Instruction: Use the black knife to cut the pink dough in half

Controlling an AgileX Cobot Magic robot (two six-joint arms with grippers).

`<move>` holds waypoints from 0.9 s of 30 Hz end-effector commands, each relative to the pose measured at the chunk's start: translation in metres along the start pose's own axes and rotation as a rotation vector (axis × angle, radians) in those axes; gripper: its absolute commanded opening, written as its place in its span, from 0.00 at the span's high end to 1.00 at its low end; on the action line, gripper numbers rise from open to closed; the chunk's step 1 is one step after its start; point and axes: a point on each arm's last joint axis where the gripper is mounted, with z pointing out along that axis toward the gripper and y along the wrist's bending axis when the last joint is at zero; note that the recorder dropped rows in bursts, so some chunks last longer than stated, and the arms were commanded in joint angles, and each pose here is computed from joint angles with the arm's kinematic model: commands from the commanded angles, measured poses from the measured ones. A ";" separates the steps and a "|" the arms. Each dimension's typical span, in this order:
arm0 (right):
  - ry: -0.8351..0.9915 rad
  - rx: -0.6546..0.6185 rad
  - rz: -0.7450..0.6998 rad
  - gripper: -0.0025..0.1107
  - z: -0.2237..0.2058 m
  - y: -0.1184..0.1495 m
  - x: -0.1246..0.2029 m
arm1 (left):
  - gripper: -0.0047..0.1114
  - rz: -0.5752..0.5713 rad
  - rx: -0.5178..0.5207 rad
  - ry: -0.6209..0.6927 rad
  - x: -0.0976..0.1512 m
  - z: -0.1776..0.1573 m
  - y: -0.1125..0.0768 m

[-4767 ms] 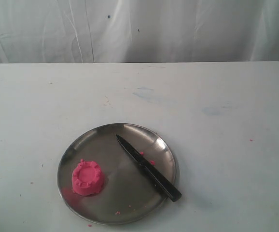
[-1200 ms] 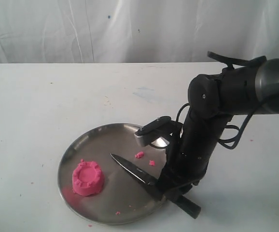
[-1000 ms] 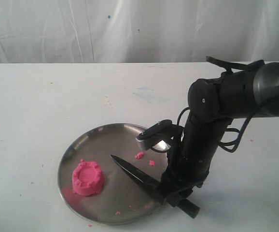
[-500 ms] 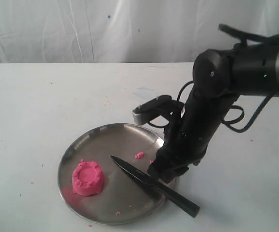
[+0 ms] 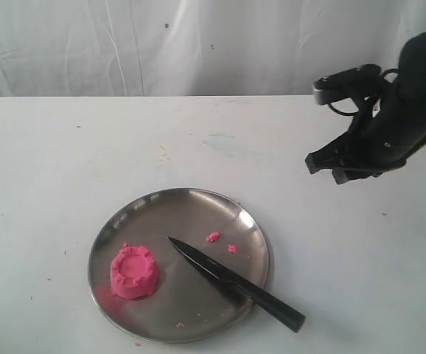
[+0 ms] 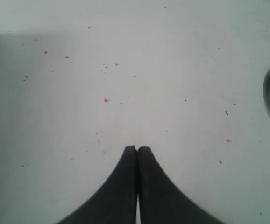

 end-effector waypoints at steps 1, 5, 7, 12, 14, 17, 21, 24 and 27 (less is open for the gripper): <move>0.099 -0.205 0.180 0.67 0.020 -0.025 0.010 | 0.96 -0.006 0.002 0.002 0.001 0.000 0.000; 0.222 -0.560 0.275 0.67 0.028 -0.034 0.024 | 0.96 -0.006 0.002 0.002 0.001 0.000 0.000; 0.254 -0.756 0.282 0.67 0.025 -0.037 0.029 | 0.96 -0.006 0.002 0.002 0.001 0.000 0.000; 0.287 -0.767 0.214 0.67 0.035 -0.041 0.048 | 0.96 -0.006 0.002 0.002 0.001 0.000 0.000; 0.315 -0.765 0.232 0.67 0.042 -0.037 0.062 | 0.96 -0.006 0.002 0.002 0.001 0.000 0.000; 0.269 -0.765 0.261 0.60 0.052 -0.029 0.073 | 0.96 -0.006 0.002 0.002 0.001 0.000 0.000; 0.263 -0.801 0.100 0.45 0.055 -0.005 0.076 | 0.96 -0.006 0.002 0.002 0.001 0.000 0.000; 0.183 -0.695 0.041 0.45 0.063 -0.007 0.070 | 0.96 -0.006 0.002 0.002 0.001 0.000 0.000; 0.120 -0.583 0.052 0.45 0.070 -0.015 0.065 | 0.96 -0.006 0.002 0.002 0.001 0.000 0.000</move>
